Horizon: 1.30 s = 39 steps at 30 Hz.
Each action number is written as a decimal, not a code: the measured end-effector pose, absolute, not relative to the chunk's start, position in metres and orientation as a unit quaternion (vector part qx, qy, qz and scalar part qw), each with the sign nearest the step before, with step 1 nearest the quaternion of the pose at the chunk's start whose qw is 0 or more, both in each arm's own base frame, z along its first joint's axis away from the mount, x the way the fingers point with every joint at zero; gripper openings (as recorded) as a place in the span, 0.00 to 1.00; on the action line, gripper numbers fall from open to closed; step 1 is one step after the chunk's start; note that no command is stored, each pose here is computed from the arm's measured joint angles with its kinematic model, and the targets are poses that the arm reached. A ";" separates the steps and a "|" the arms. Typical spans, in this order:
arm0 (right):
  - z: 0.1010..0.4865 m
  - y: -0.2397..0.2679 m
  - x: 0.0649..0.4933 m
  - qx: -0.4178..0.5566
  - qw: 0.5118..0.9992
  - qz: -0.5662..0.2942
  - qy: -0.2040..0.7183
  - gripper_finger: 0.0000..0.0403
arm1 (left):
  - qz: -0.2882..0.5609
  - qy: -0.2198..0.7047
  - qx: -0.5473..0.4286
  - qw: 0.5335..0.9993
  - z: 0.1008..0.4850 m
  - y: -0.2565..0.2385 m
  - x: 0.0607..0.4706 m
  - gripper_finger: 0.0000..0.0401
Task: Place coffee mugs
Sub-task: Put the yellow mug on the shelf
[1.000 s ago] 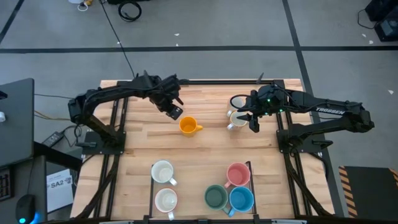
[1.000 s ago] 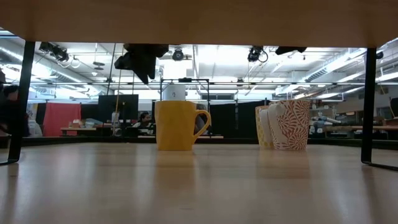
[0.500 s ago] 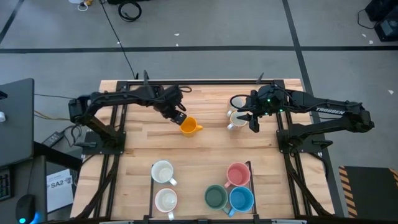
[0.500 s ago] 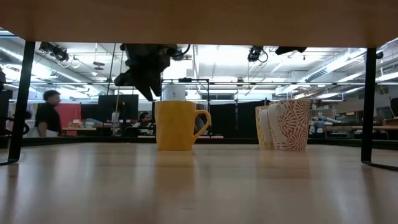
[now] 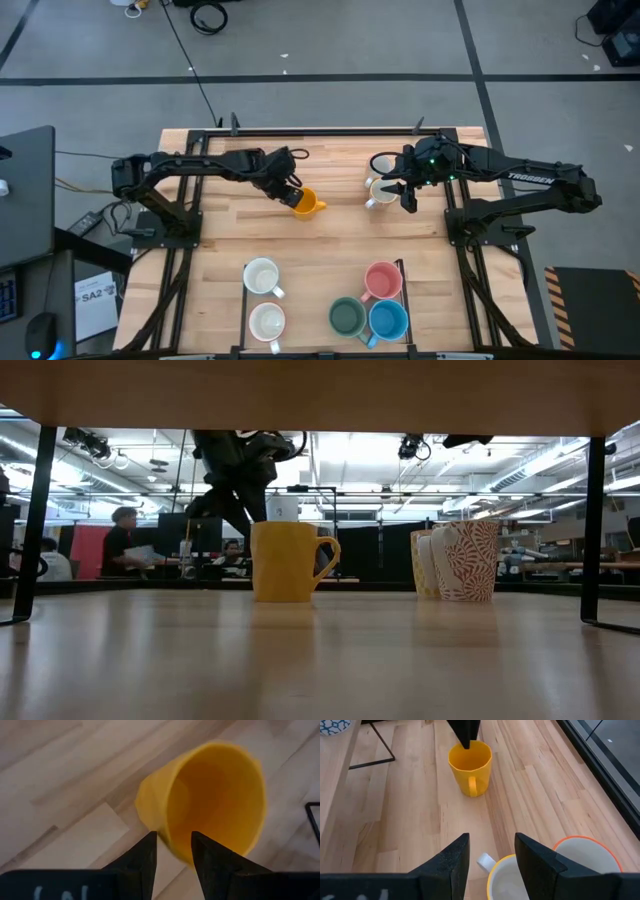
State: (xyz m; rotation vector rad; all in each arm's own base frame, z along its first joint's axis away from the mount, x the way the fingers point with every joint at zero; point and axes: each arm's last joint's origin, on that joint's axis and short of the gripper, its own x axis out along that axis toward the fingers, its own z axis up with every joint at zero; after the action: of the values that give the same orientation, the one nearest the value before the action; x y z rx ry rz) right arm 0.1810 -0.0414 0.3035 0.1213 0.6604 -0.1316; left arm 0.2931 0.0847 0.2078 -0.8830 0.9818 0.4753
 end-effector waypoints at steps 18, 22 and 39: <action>0.304 -0.042 0.181 0.059 0.942 -0.067 0.324 0.40 | 0.222 0.475 -0.382 0.761 0.188 0.073 0.306 0.32; 0.304 -0.042 0.181 0.059 0.942 -0.067 0.324 0.40 | 0.222 0.475 -0.382 0.761 0.188 0.073 0.306 0.32; 0.303 -0.042 0.181 0.059 0.942 -0.068 0.324 0.40 | 0.224 0.476 -0.380 0.761 0.188 0.073 0.305 0.11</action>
State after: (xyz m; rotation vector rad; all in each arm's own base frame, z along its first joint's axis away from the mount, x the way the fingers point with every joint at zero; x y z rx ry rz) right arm 0.1810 -0.0416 0.3034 0.1201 0.6611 -0.1386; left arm 0.3055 0.0729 0.1884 -0.8274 1.0351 0.4867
